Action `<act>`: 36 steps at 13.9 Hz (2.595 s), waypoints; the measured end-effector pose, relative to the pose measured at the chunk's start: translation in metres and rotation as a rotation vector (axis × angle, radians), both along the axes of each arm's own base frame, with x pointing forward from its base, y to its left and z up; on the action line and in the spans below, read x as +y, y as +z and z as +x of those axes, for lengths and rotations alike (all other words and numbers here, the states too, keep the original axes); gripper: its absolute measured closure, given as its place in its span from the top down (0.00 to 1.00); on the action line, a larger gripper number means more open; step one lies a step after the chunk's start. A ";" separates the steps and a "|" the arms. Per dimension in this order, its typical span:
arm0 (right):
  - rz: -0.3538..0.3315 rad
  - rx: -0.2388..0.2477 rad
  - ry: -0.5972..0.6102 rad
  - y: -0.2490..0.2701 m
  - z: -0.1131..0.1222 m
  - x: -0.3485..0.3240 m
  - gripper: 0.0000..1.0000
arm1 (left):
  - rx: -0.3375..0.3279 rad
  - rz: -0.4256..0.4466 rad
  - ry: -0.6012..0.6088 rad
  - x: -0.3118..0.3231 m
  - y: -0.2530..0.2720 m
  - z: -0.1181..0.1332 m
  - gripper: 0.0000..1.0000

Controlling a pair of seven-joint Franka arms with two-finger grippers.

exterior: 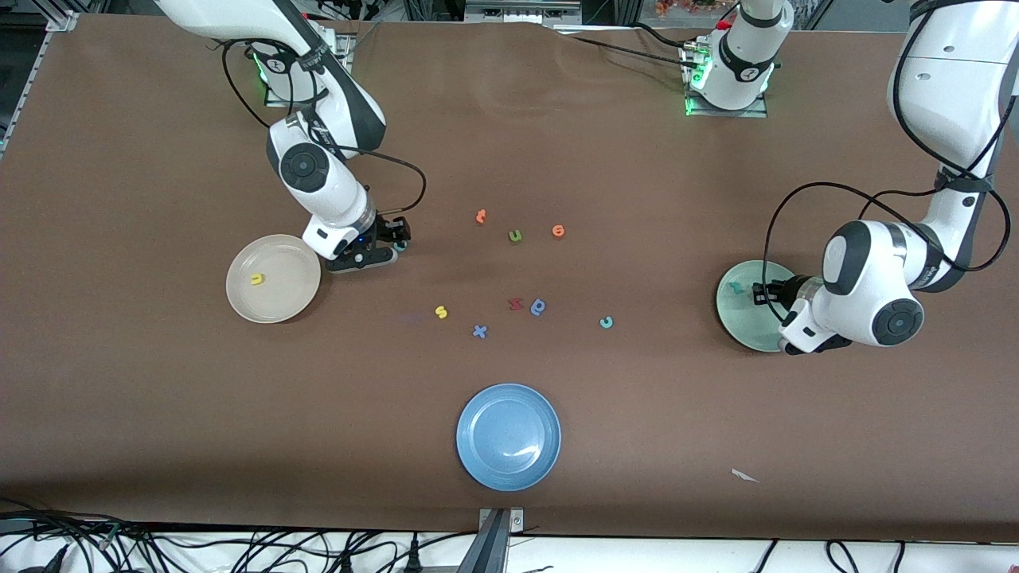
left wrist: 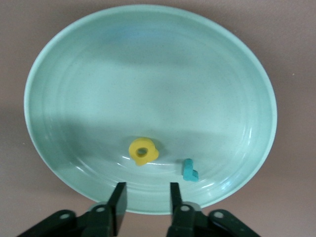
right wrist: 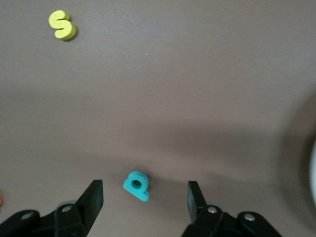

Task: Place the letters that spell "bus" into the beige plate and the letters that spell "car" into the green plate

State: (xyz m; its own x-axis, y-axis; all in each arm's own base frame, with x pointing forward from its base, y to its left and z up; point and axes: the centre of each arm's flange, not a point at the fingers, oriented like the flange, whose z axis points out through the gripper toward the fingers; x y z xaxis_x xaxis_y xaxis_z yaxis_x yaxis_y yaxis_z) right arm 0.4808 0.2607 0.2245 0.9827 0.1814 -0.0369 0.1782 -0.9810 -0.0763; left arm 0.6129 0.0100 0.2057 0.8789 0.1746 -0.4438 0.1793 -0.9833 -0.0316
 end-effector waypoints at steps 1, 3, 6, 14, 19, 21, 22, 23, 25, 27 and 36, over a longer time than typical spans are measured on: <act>0.003 0.000 0.001 -0.003 -0.001 0.002 0.72 | -0.009 0.001 0.000 -0.001 0.005 0.002 0.58; 0.008 0.000 0.001 -0.008 -0.001 0.004 0.68 | -0.047 -0.009 0.034 -0.011 0.029 0.009 0.77; 0.015 -0.005 -0.001 -0.013 -0.001 0.004 0.68 | -0.105 -0.003 0.166 -0.052 0.073 0.020 1.00; 0.032 -0.022 0.007 -0.033 -0.022 0.002 0.68 | -0.215 0.075 0.524 -0.189 0.076 0.036 1.00; 0.036 -0.025 0.018 -0.040 -0.033 0.004 0.67 | -0.236 0.063 0.651 -0.267 0.032 0.033 1.00; 0.038 -0.028 0.024 -0.042 -0.037 0.006 0.66 | -0.242 0.059 0.668 -0.288 0.019 0.028 1.00; 0.038 -0.028 0.026 -0.043 -0.038 0.006 0.65 | -0.255 0.054 0.678 -0.295 0.013 0.027 1.00; 0.037 -0.029 0.028 -0.043 -0.039 0.006 0.65 | -0.269 0.056 0.688 -0.299 0.007 0.027 1.00; 0.037 -0.030 0.031 -0.044 -0.040 0.005 0.64 | -0.288 0.077 0.688 -0.301 -0.006 0.026 1.00; 0.035 -0.031 0.037 -0.045 -0.040 0.005 0.62 | -0.292 0.091 0.683 -0.304 -0.013 0.024 0.96; 0.044 -0.042 0.042 -0.050 -0.041 0.006 0.54 | -0.292 0.111 0.648 -0.311 -0.026 0.017 0.66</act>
